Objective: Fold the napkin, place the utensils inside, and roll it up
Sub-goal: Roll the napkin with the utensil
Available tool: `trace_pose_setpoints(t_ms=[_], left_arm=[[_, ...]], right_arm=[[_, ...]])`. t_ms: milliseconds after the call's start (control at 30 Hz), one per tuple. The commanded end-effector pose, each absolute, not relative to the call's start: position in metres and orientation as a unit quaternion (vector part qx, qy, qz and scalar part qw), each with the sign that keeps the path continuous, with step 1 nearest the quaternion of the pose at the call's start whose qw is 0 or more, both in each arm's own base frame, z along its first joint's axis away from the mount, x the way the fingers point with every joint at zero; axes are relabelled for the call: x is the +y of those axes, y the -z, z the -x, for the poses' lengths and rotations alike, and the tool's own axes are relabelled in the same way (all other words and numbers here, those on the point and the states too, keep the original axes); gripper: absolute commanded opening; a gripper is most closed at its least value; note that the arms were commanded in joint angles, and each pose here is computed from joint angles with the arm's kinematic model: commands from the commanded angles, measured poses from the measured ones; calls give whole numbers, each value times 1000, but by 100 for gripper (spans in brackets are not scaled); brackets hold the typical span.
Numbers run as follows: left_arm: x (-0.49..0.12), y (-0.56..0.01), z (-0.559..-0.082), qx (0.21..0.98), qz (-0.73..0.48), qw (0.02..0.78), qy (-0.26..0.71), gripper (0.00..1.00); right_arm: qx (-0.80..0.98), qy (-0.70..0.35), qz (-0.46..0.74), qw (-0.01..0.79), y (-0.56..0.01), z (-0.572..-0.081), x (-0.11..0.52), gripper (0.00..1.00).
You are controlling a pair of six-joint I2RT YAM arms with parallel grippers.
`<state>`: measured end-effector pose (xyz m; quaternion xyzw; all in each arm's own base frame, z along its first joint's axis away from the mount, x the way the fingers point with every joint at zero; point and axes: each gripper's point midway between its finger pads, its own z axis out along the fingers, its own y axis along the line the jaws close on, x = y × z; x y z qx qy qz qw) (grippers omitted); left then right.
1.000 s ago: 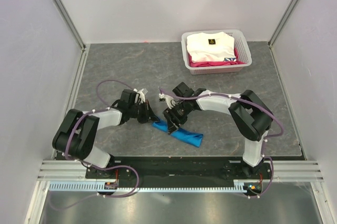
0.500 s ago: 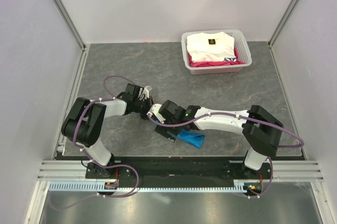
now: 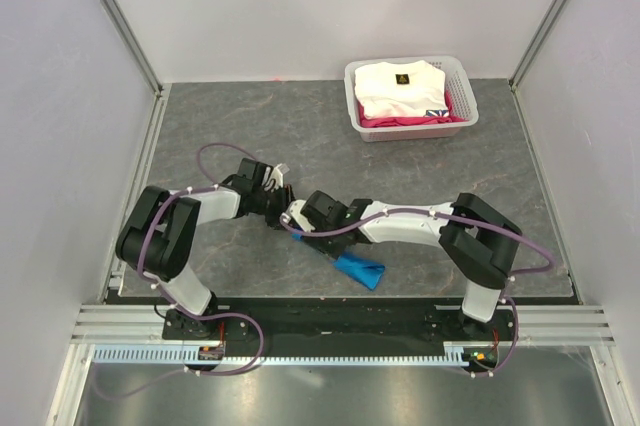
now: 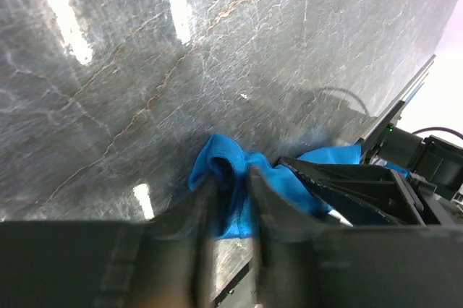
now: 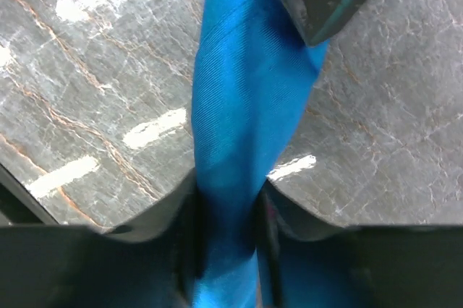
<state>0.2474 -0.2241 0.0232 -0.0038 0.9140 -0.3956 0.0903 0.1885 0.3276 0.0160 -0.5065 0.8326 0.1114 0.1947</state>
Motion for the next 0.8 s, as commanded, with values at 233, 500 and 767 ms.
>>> trace_pose_setpoints(t_ms=[233, 500, 767], left_arm=[[-201, -45, -258, 918, -10, 197, 345, 58], [-206, -48, -249, 899, -16, 218, 380, 60], [-217, -38, -255, 891, -20, 203, 406, 39]], right_arm=[[860, -279, 427, 24, 15, -161, 308, 27], [853, -337, 398, -19, 22, -160, 314, 27], [871, -303, 386, 12, 22, -177, 314, 35]])
